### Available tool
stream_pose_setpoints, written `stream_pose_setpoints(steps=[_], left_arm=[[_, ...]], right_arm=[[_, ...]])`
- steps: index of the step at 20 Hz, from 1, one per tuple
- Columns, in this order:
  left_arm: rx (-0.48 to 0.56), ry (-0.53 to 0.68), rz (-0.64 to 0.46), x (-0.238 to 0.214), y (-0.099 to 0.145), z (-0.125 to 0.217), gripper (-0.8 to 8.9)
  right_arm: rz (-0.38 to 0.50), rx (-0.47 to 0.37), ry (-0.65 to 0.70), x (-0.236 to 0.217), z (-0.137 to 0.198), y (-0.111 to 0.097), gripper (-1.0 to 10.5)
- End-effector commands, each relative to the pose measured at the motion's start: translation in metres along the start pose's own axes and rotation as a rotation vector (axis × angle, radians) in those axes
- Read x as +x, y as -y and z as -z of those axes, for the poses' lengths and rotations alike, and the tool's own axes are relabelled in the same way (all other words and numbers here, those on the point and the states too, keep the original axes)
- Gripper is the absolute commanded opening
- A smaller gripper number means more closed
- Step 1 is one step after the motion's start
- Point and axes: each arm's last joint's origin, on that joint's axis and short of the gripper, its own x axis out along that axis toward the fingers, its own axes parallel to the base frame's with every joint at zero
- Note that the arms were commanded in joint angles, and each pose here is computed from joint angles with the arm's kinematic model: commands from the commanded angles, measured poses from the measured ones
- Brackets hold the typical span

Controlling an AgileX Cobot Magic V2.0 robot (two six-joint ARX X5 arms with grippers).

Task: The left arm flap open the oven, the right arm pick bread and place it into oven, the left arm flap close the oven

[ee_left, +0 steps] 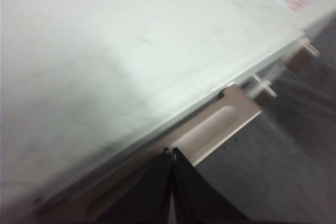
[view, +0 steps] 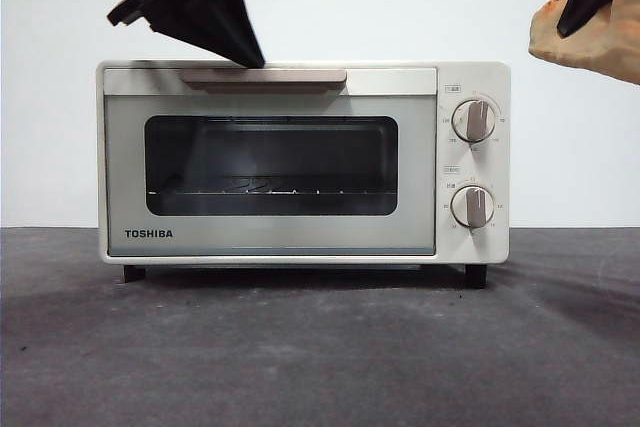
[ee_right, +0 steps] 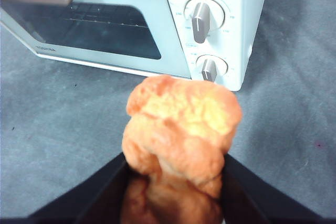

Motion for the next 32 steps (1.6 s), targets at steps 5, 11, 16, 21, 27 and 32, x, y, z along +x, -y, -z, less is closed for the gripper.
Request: stream_pose_setpoints(steps=[5,11,16,21,27,32], left_arm=[[0.028,-0.185,0.055,0.012,0.021,0.020,0.11],[0.045,-0.300,0.093,0.010,0.039,0.033,0.11],[0.056,-0.395,0.118,0.007,0.053,0.043,0.11],[0.064,-0.448,0.134,0.005,0.063,0.049,0.11],[0.074,-0.415,0.049,-0.005,0.058,0.045,0.11],[0.033,-0.264,-0.010,-0.052,0.040,0.032,0.11]], right_arm=[[-0.010,-0.017,0.020,-0.003,-0.005,-0.003,2.2],[-0.010,-0.019,0.020,-0.003,-0.005,-0.003,2.2],[-0.010,-0.019,0.020,-0.003,-0.005,-0.003,2.2],[-0.011,-0.019,0.019,-0.003,-0.005,-0.003,2.2],[-0.040,-0.015,-0.010,-0.003,-0.003,-0.003,2.2],[-0.062,-0.006,-0.056,0.006,-0.003,-0.006,2.2]])
